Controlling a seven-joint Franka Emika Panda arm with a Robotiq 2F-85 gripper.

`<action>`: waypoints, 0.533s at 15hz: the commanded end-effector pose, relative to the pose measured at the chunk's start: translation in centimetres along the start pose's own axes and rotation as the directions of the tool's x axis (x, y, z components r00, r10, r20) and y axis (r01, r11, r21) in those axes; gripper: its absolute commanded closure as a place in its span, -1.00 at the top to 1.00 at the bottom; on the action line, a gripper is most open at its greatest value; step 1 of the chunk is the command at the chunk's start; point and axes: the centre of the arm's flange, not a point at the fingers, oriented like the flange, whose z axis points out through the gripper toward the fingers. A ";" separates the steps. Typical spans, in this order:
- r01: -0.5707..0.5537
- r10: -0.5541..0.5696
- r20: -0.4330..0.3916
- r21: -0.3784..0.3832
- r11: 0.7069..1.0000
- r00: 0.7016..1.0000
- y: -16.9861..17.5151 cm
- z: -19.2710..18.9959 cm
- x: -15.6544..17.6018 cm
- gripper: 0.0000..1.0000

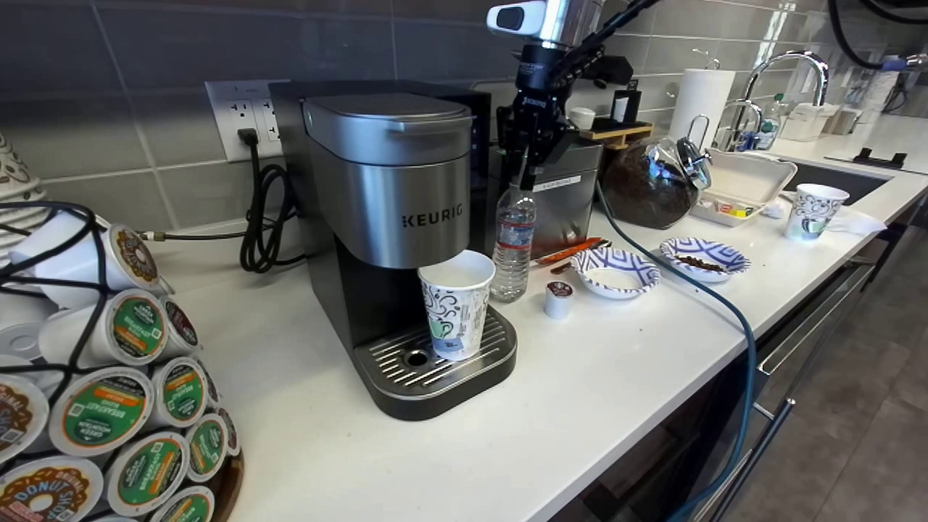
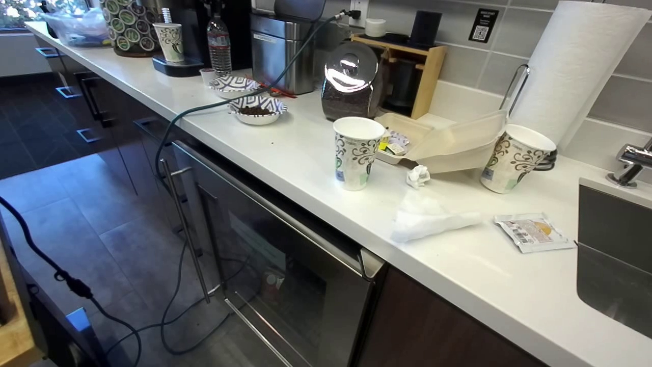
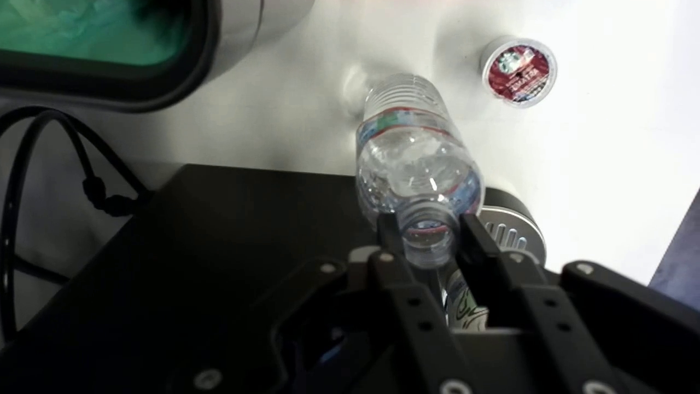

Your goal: Move the clear bottle closer to the coffee machine

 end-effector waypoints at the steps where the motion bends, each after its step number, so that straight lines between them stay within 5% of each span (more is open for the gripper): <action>1: 0.022 -0.023 0.021 0.022 1.000 1.000 2.1 -0.1 0.8 -0.85; 3: 0.019 -0.020 0.023 0.034 0.999 1.000 2.1 0.1 0.9 0.16; 5: 0.017 -0.017 0.018 0.035 0.999 1.000 2.0 -0.3 0.8 0.25; 8: 0.012 -0.012 0.008 0.009 1.000 1.000 1.5 -2.6 0.9 0.67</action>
